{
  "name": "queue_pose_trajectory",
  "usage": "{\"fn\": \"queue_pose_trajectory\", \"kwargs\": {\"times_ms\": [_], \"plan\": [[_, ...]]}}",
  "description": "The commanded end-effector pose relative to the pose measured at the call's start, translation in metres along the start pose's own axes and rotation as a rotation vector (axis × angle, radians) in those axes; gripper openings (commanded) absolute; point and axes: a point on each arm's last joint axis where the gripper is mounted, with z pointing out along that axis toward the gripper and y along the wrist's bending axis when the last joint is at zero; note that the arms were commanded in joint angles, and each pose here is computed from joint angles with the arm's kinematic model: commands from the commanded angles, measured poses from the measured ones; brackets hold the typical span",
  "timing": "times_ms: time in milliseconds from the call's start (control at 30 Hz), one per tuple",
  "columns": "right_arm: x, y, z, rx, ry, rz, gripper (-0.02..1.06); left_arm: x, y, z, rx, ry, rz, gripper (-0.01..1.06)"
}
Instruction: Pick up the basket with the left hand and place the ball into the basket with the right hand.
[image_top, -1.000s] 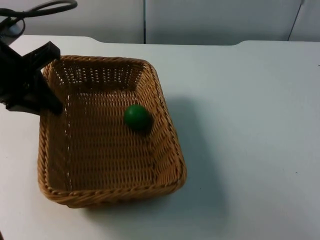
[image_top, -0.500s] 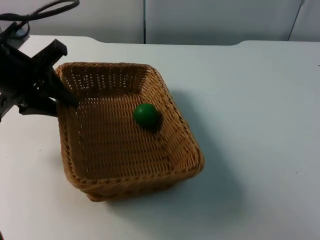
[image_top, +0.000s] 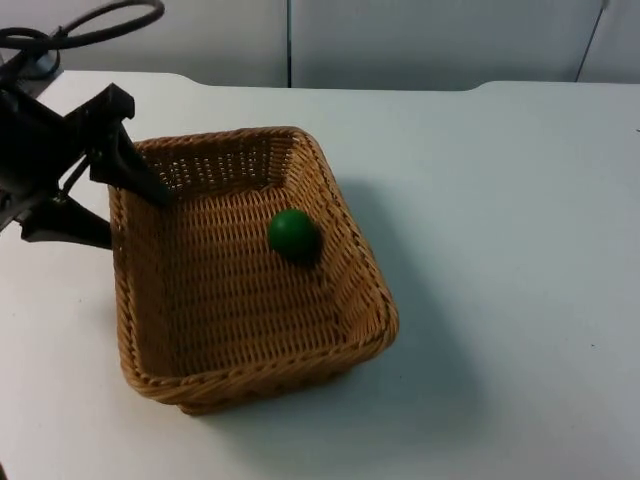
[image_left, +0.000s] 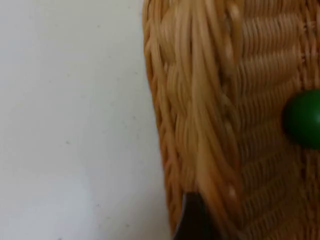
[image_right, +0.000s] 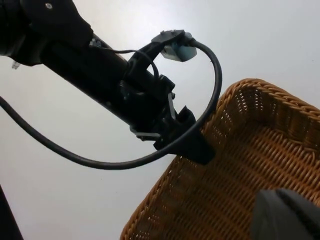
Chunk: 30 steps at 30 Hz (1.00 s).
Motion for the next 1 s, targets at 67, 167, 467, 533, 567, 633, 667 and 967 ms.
{"fn": "queue_pose_trajectory", "kwargs": {"times_ms": [67, 167, 467, 533, 567, 633, 667, 967], "plan": [[-0.002, 0.002, -0.004, -0.006, -0.018, 0.001, 0.00, -0.004, 0.008, -0.005, -0.094, -0.009, 0.070, 0.63], [-0.002, 0.002, -0.004, -0.006, -0.018, 0.001, 0.00, -0.009, 0.014, -0.014, -0.099, -0.012, 0.042, 0.63], [-0.003, 0.001, -0.004, 0.000, -0.033, 0.014, 0.00, -0.011, 0.009, -0.041, -0.045, 0.017, 0.055, 0.45], [-0.004, 0.001, -0.004, 0.001, -0.034, 0.017, 0.00, -0.010, 0.007, -0.045, -0.051, 0.019, 0.072, 0.36], [-0.003, 0.001, -0.004, 0.002, -0.033, 0.023, 0.00, -0.009, 0.004, -0.049, -0.060, 0.017, 0.094, 0.23], [-0.004, 0.001, -0.004, 0.006, -0.034, 0.022, 0.00, -0.007, -0.004, -0.061, -0.071, 0.012, 0.142, 0.00], [-0.003, 0.000, -0.004, 0.008, -0.033, 0.021, 0.00, -0.007, -0.009, -0.068, -0.085, 0.000, 0.171, 0.00], [-0.002, 0.002, -0.027, 0.185, -0.008, 0.008, 0.00, 0.028, -0.038, -0.133, -0.312, -0.132, 0.287, 0.00]]}}
